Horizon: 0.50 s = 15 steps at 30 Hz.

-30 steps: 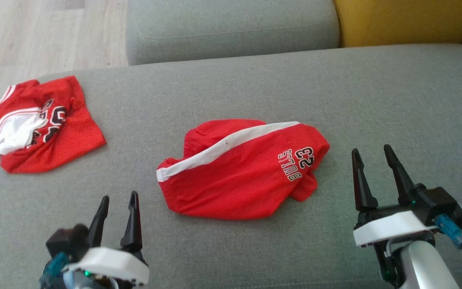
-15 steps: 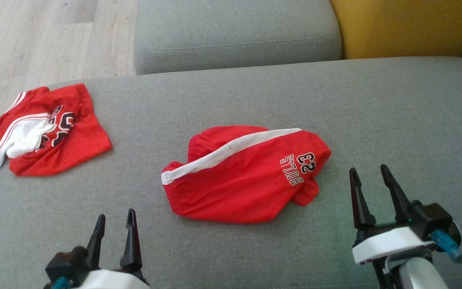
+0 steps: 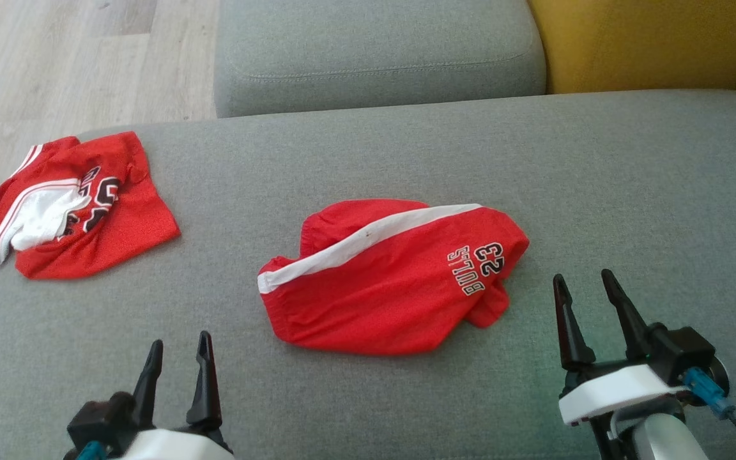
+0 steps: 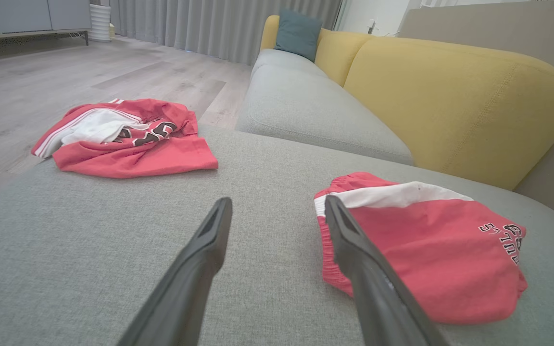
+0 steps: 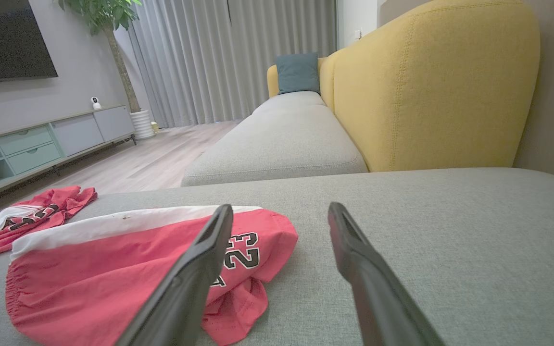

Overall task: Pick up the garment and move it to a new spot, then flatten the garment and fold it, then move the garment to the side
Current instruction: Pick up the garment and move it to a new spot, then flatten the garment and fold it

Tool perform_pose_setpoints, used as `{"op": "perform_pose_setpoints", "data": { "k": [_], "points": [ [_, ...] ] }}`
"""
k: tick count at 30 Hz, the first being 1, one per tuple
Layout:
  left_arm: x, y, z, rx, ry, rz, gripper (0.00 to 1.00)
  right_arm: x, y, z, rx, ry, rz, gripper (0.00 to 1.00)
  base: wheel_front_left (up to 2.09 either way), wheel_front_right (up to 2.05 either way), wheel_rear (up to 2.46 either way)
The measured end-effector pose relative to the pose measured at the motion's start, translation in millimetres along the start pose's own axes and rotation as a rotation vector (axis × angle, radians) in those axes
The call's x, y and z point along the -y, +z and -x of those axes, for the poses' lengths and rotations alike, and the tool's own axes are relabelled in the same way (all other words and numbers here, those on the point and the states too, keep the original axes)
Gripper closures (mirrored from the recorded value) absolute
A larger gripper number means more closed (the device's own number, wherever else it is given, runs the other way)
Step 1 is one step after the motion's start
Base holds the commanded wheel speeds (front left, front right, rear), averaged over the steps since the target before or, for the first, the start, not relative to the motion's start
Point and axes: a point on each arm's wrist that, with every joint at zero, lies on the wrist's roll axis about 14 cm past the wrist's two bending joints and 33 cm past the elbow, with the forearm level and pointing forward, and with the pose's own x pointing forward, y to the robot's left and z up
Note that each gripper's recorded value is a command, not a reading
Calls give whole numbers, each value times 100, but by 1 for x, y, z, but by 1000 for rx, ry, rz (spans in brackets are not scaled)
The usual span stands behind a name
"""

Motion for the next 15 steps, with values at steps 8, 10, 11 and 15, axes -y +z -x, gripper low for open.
{"op": "perform_pose_setpoints", "data": {
  "k": [8,10,11,15],
  "points": [
    [-1,-2,1,-8,0,1,0,0,-2,-1,-7,-1,-2,0,0,0,0],
    [-2,-3,1,-10,2,2,0,1,-4,-1,-14,-2,-2,0,0,0,0],
    [-2,-3,1,-11,4,2,0,1,-6,-1,-19,-2,2,0,0,0,0],
    [-5,-6,2,-18,13,4,0,2,-9,-10,-36,6,35,0,0,0,0]
  ]
}}
